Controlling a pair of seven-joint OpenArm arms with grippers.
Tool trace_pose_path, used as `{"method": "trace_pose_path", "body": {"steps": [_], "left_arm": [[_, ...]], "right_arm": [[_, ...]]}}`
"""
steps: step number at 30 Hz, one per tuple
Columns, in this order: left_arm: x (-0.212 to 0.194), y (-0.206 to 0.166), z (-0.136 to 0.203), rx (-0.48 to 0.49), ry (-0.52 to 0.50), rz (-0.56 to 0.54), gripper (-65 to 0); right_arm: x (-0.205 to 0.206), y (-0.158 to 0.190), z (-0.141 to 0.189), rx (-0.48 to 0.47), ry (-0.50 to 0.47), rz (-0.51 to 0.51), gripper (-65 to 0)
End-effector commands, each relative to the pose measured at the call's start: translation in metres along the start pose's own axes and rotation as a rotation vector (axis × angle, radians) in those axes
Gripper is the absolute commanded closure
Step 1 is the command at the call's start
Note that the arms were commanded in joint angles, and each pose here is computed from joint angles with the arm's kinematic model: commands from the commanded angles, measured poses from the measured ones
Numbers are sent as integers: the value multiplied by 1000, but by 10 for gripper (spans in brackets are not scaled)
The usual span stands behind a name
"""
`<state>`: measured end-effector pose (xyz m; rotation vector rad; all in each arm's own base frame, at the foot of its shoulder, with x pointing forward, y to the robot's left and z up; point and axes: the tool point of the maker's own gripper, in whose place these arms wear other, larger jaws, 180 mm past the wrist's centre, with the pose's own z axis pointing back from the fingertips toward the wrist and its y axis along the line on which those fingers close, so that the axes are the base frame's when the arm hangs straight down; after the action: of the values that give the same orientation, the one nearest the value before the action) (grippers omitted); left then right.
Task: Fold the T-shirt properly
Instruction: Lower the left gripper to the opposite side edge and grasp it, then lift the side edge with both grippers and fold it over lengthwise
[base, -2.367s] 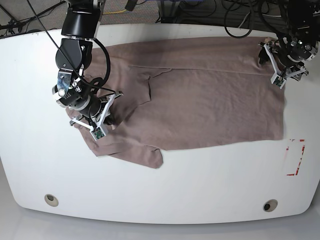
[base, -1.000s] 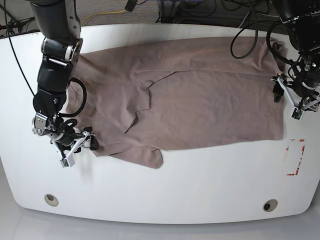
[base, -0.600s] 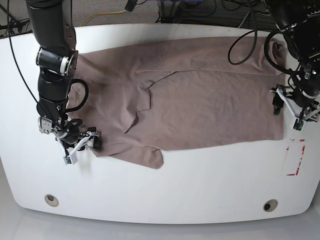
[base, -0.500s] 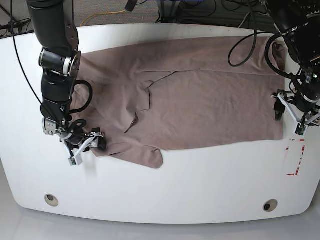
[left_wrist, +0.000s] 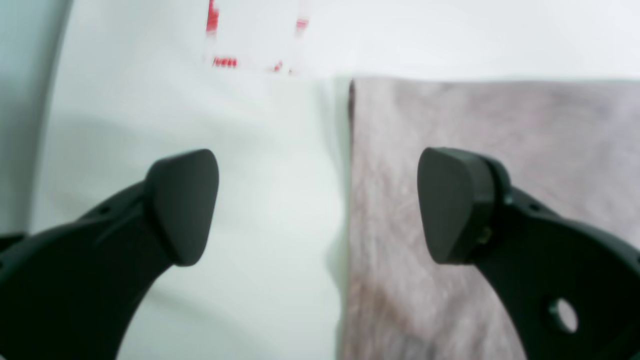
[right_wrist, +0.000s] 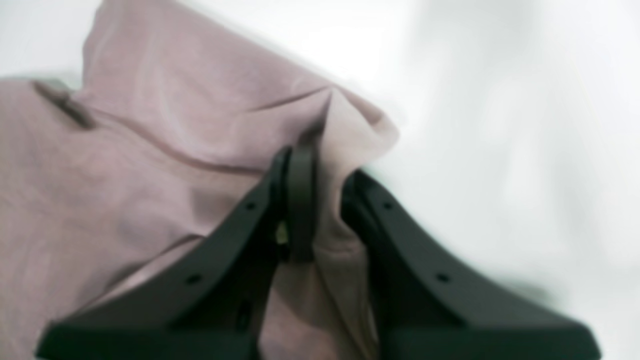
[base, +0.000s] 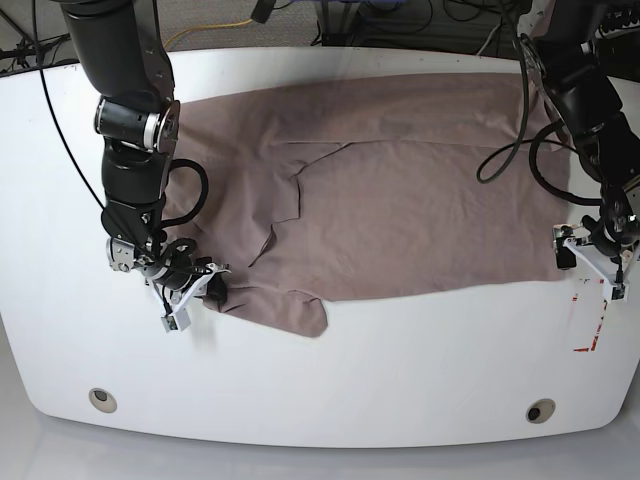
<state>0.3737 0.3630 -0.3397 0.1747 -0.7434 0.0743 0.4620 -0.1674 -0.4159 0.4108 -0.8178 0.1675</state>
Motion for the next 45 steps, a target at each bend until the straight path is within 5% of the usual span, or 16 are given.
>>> {"method": "trace_pose_path", "body": {"steps": [1,12,25,32,40,42,45], "left_arm": [[20,5,-5,-10,-58,26,-594],[0,-21,-52,-59,-37,65,-594],[18,-41,-59,-84,-129,105,-585],[0,-61,-73,-123,-107,88,-388],[-13,-58,-83,-131,-45,92,-338],[-12,-58,-82,-132,-50,91,-242],[-7,-58,-82,-132,-79,92,-14]], "right_arm": [[23,-5,5,-7,-41,20,-54],[24,-5,5,-8,-42,21,-52],[27,-6,6,-11,-49,27,-49],[38,-6,14,-30,-70,80,-49],[53,-9,23,-56,-65,134,-49],[53,-9,23,-57,-66,135,-48],[53,-10,24,-60,-62,138,-3]]}}
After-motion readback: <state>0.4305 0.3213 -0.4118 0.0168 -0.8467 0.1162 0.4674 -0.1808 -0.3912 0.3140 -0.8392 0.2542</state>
